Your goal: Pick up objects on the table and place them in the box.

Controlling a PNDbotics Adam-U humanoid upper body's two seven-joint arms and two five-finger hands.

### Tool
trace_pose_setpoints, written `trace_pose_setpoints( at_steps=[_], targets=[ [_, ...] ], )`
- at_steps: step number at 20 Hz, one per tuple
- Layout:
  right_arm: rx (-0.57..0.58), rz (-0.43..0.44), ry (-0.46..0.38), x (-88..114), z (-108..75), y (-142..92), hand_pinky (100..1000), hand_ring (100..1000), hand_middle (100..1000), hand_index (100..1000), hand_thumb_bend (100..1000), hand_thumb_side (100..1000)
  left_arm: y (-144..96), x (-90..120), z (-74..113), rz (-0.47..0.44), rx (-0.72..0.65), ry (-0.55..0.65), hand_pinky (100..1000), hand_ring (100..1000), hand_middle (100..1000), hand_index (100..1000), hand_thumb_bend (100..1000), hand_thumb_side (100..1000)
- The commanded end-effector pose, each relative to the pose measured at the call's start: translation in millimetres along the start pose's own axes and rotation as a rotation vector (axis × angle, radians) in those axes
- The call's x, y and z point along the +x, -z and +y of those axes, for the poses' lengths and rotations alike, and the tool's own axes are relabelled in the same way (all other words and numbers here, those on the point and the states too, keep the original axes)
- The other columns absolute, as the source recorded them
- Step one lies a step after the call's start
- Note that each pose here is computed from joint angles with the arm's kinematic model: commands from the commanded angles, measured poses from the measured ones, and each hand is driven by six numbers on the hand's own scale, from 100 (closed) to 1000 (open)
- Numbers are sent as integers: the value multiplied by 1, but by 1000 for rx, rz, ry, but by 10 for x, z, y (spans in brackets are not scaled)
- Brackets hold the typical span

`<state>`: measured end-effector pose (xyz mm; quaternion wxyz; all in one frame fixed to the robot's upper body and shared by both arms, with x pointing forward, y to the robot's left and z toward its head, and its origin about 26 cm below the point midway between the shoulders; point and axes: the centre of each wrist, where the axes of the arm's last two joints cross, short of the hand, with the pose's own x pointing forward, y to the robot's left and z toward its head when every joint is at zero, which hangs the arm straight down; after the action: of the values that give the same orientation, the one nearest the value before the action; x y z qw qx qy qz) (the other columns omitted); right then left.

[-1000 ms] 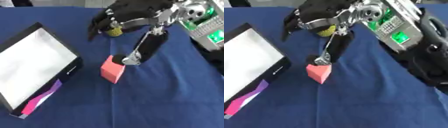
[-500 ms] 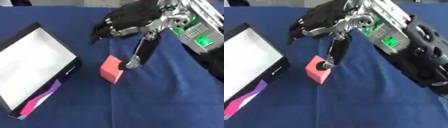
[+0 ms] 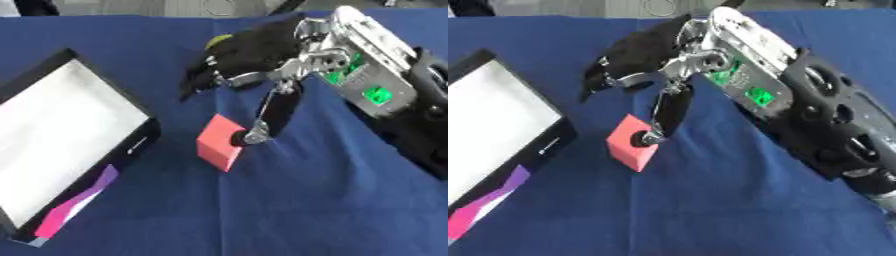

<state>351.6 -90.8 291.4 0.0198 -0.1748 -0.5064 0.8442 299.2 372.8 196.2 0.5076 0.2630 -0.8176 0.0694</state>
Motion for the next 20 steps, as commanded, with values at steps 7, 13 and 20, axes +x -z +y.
trace_pose_setpoints(
  at_steps=[7,13,20],
  targets=[
    [38,-38,-89,2,-137,-114,954,923,917,946,354,376,66,97,57,-36,-7,19,798,808,789,888,757,632],
    [41,-49,-97,21,-132,-119,953,923,917,946,337,387,66,93,61,-35,-7,20,798,808,789,887,757,633],
    [72,-42,-76,28,-44,-91,954,924,919,946,350,373,67,92,62,-33,-8,18,800,809,790,888,755,634]
  ],
)
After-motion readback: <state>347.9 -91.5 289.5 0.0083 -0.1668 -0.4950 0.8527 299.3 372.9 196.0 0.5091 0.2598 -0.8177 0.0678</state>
